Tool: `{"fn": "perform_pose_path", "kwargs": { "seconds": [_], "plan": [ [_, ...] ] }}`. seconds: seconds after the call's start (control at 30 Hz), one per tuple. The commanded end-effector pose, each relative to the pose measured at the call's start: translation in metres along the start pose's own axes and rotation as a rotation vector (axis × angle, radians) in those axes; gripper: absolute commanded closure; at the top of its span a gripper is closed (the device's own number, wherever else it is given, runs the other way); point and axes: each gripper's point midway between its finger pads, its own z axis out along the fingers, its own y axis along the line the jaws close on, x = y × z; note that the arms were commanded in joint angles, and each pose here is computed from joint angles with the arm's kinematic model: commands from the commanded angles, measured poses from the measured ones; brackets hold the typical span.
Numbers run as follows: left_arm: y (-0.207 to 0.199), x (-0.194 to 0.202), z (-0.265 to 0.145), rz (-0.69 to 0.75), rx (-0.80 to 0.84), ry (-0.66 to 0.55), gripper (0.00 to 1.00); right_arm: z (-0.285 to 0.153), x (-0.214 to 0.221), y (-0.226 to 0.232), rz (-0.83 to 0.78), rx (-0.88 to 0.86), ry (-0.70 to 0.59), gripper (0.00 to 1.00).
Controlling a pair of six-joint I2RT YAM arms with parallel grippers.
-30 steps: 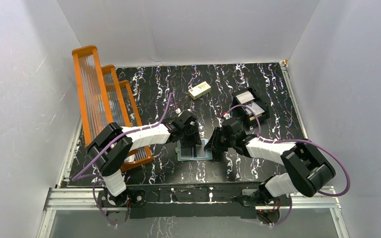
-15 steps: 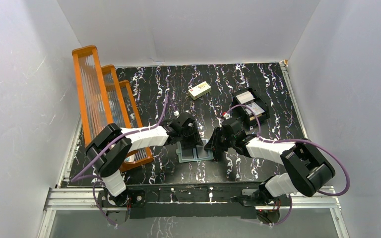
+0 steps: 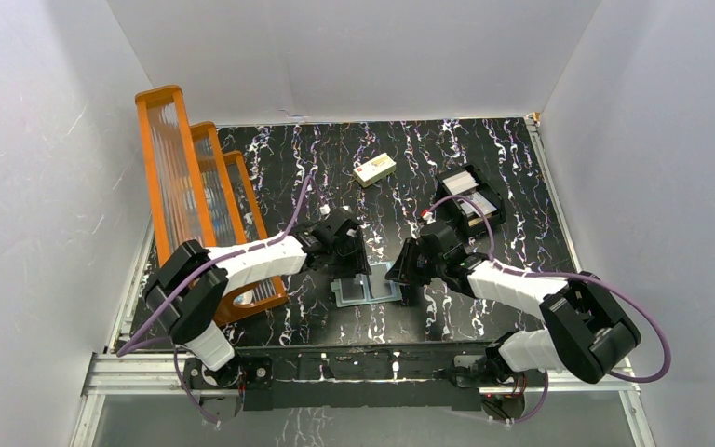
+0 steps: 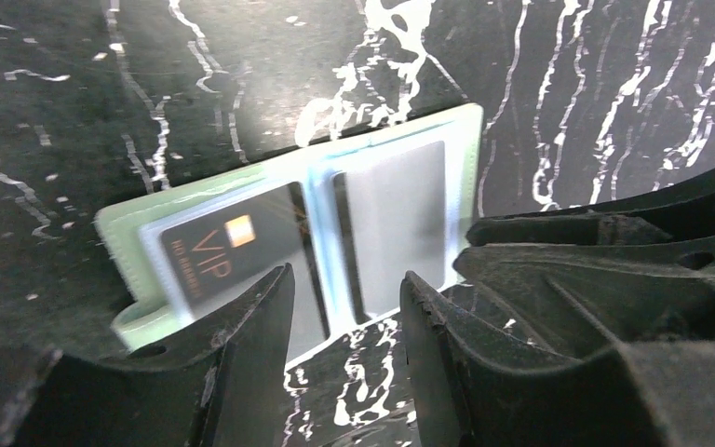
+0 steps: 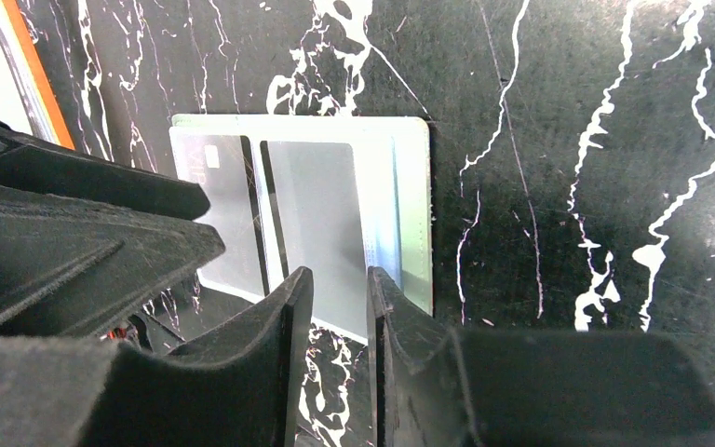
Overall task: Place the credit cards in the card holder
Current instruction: Insert the credit card into the card holder, then turn over the card slot in the card holder.
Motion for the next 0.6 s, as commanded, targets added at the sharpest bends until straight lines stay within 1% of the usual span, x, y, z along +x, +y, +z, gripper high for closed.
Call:
{"fn": "perform_pose_path", "kwargs": {
  "seconds": [0.0,0.13,0.27,0.43,0.57],
  "plan": [
    [0.016,-0.012,-0.022,0.061,-0.067,-0.04,0.56,-0.003,-0.013,0.015,-0.026,-0.031,-0.033,0.64],
    [0.037,-0.007,-0.023,0.084,-0.135,-0.037,0.58,0.002,-0.01,0.013,-0.017,-0.028,-0.013,0.64],
    [0.05,0.004,-0.019,0.078,-0.146,-0.012,0.61,0.007,-0.009,0.015,-0.014,-0.041,-0.003,0.64],
    [0.056,0.014,-0.01,0.077,-0.142,0.022,0.7,0.012,-0.003,0.016,-0.002,-0.064,0.027,0.66],
    [0.058,0.015,-0.008,0.087,-0.143,0.024,0.78,0.011,-0.002,0.018,0.005,-0.076,0.027,0.67]
  ]
}}
